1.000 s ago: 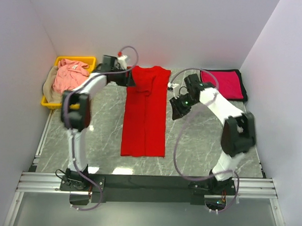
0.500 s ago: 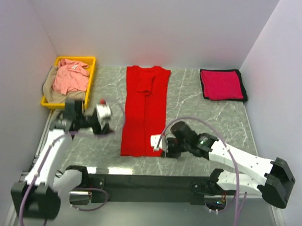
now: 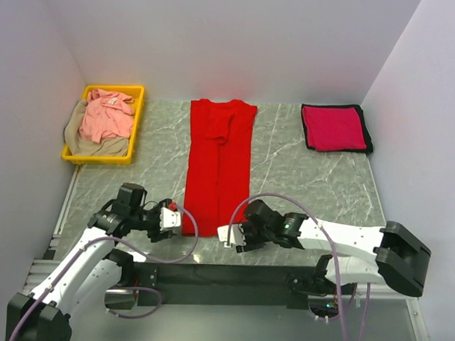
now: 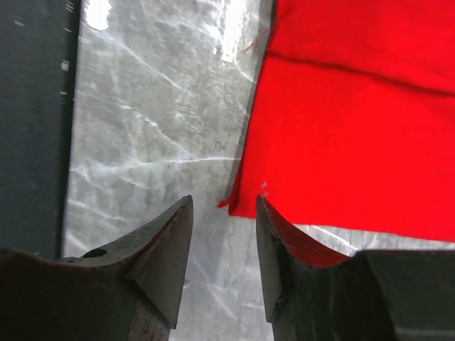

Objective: Fold and stack the t-shirts
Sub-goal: Fold the tshirt

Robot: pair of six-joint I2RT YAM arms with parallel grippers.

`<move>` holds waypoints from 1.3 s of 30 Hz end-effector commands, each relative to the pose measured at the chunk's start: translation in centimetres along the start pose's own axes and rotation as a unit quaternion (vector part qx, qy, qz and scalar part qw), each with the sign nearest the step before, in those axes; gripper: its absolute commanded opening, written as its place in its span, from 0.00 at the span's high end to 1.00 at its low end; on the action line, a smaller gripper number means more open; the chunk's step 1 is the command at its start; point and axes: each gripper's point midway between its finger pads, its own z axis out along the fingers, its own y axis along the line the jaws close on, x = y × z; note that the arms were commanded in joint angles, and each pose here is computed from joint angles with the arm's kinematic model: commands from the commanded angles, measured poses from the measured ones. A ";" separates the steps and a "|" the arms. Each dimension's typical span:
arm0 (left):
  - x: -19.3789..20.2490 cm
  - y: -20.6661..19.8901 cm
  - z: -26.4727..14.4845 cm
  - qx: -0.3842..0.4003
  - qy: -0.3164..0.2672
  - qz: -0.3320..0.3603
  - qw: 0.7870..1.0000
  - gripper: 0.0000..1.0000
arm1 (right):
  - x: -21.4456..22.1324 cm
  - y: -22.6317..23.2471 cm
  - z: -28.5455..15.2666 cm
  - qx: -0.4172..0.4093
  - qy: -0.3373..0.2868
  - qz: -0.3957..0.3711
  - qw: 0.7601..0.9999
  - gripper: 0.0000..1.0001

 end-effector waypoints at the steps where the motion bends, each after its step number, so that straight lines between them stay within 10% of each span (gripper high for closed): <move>1: -0.6 1.4 0.2 -0.011 -0.005 0.050 0.999 0.33 | -0.4 -1.4 0.8 0.023 0.001 -0.022 0.999 0.53; 15: -0.1 0.6 2.7 0.056 -0.004 0.147 0.988 0.41 | 2.8 -0.7 2.8 -0.005 0.075 0.029 0.997 0.99; 28: 1.4 -1.2 6.3 0.109 0.044 0.135 0.984 0.50 | 2.0 -1.1 1.2 -0.003 0.059 0.068 0.996 1.00; 39: 4.0 -2.1 6.0 0.147 0.104 0.132 0.975 0.81 | 1.1 -1.7 0.6 -0.012 0.047 0.089 0.995 1.00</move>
